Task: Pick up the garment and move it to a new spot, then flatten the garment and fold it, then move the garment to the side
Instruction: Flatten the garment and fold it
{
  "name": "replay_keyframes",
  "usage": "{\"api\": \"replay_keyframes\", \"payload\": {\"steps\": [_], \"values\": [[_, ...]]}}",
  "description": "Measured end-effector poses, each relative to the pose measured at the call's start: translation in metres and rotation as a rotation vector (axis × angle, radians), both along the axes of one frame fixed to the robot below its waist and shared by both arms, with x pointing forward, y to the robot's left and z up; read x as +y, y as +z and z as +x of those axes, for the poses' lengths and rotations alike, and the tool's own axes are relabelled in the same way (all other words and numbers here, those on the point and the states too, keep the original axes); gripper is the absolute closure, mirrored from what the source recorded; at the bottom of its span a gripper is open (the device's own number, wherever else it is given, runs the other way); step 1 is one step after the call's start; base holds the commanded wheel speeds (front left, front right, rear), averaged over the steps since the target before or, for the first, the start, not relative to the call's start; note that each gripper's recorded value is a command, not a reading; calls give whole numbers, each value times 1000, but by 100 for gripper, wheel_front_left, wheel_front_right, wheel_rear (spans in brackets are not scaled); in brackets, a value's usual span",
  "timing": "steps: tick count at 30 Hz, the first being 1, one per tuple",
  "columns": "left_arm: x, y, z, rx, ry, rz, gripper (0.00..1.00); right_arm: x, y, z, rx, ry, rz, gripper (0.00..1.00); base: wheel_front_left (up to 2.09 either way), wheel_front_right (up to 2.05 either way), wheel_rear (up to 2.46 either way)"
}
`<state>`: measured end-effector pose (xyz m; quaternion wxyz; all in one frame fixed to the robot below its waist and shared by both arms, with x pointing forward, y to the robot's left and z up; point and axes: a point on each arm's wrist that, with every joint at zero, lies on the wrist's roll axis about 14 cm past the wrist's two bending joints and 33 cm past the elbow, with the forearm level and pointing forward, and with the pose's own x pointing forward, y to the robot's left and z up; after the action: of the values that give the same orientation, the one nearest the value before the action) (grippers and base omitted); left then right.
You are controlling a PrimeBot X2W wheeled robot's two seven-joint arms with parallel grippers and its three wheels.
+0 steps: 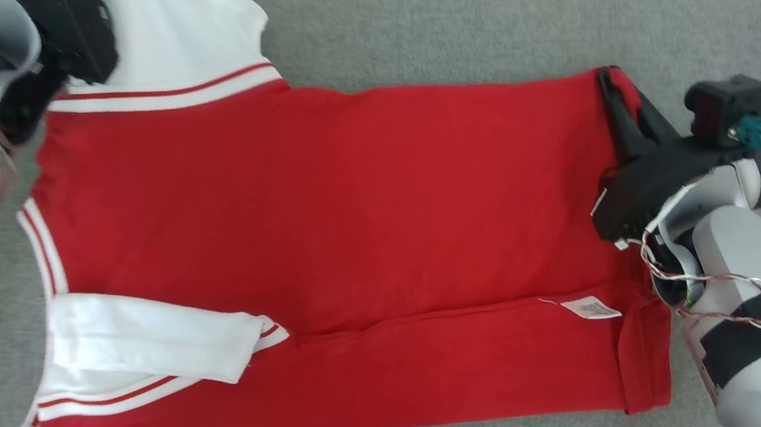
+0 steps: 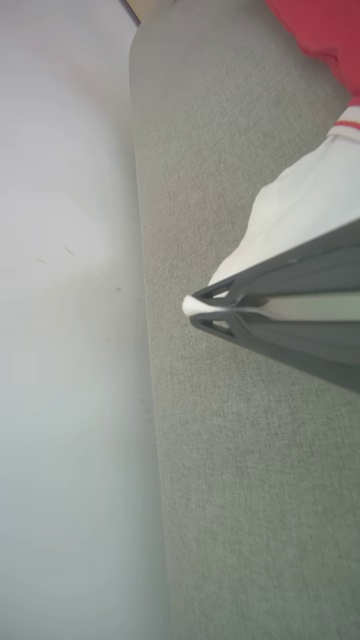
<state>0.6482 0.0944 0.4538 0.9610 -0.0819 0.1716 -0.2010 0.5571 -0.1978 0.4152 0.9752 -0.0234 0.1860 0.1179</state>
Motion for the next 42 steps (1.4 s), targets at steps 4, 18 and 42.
{"api": "replay_keyframes", "payload": {"steps": [4, 18, 42], "values": [[-9, 25, -15, -75, -23, -74, 100, -3, 6, -6, -30, -6, 9, 100, 0, 0, 0], [9, 78, -88, -240, -22, -255, 100, 3, 20, -24, -124, 6, 42, 100, 0, 0, 0], [43, 40, -235, -141, 248, -412, 0, 7, 43, -96, -250, -35, 148, 0, 0, 0, 0]]}}
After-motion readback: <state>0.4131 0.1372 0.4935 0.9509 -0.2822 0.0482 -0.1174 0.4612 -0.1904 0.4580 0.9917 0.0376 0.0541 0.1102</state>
